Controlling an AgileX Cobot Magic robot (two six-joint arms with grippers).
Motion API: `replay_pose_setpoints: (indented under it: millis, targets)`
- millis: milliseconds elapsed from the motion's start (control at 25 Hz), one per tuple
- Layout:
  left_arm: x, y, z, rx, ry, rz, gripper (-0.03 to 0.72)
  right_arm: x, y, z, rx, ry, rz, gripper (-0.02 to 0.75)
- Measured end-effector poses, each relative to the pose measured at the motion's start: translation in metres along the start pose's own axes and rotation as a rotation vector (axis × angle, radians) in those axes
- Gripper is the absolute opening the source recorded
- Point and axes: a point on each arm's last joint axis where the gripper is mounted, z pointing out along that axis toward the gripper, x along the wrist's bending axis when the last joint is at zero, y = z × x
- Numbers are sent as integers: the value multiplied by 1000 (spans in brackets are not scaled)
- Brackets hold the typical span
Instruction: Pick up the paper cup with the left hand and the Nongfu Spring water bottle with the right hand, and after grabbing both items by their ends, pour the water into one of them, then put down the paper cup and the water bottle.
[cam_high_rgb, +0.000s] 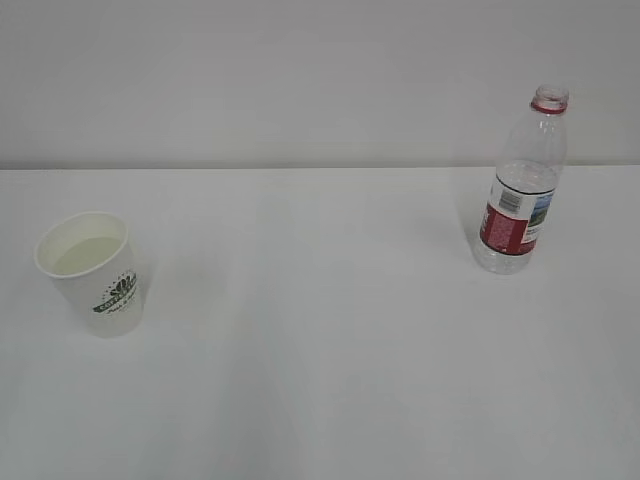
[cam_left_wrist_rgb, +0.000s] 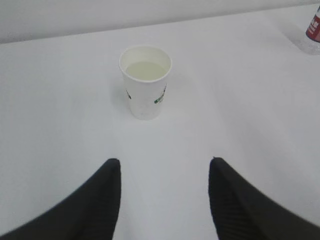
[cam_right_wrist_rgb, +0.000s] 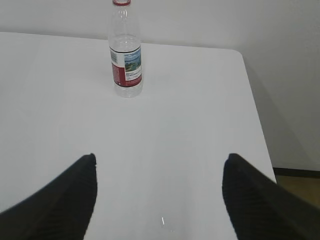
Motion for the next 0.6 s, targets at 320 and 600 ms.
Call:
replay_pose_setpoints:
  millis: [320,600]
  targets:
    - [0,-13,-8,60,-2,2,402,1,-21,4,-10,-3,7,587]
    - [0,-20,-12,85,-2,3,391,3,-29,17,41,-1,42,587]
